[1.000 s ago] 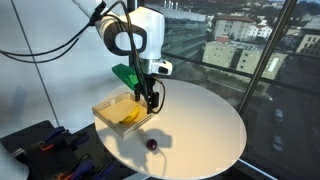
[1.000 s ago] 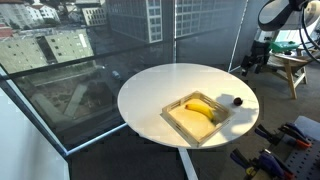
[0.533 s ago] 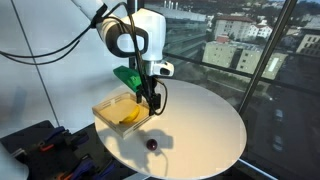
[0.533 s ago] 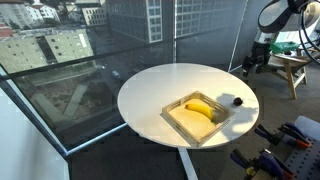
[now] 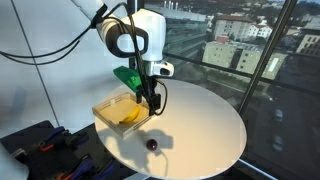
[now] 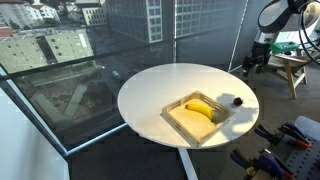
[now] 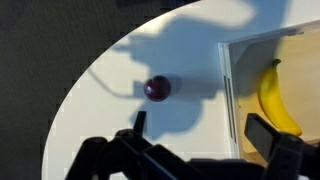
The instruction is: Put the plum in the crate
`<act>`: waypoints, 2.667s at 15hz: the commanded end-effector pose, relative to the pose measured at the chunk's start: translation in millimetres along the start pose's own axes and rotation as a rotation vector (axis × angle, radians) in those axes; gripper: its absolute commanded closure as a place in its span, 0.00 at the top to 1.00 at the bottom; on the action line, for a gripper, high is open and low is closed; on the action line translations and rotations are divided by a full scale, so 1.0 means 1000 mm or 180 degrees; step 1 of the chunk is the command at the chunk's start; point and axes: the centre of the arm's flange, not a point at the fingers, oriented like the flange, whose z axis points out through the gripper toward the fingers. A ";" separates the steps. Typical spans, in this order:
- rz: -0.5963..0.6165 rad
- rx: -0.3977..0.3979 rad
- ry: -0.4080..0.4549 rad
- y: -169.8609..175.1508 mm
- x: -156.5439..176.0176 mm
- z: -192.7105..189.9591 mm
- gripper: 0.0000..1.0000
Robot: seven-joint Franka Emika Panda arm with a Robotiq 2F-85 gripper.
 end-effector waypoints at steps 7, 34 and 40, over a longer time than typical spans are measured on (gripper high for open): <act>0.0007 -0.0022 0.0156 0.002 0.006 -0.002 1.00; 0.0170 -0.0018 0.0112 0.005 0.027 0.070 1.00; 0.0229 -0.0026 0.0018 0.033 0.030 0.085 1.00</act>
